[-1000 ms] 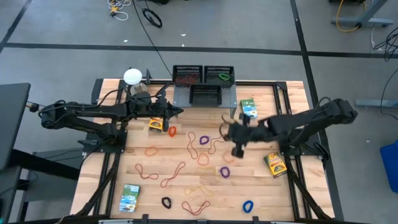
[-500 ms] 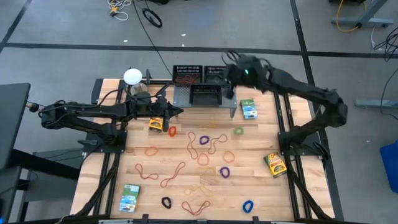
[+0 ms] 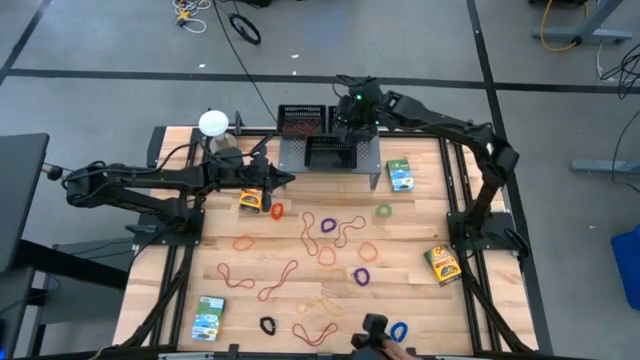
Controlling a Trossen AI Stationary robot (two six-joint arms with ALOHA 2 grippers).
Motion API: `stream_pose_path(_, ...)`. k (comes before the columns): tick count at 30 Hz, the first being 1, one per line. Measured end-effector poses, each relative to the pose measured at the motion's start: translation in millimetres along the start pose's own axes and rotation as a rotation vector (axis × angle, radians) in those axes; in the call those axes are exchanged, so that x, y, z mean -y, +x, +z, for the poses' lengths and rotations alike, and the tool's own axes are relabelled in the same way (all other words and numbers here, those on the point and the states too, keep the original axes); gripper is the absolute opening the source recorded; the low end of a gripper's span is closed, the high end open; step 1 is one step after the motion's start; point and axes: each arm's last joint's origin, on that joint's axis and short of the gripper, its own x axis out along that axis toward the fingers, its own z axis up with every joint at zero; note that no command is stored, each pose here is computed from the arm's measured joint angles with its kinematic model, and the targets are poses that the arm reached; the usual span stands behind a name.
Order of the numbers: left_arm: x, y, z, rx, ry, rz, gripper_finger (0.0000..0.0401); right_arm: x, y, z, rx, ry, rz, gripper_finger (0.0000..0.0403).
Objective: Pick & Place Office Desk Supplies
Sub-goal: Put the black spring keychain into the top right black basket on the shelf, then put the crayon box into the bottom black basket on the shelf
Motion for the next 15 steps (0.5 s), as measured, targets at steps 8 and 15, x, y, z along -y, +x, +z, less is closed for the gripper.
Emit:
stream_pose_path(8,0,0,0,0.0,0.0,0.0,0.0013,-4,1,0,-0.011,0.003,0.006,0.01)
stream_pose_path(15,0,0,0,0.0,0.0,0.0,0.0013,-3,-12,4,0.005,0.016,-0.05,0.0153)
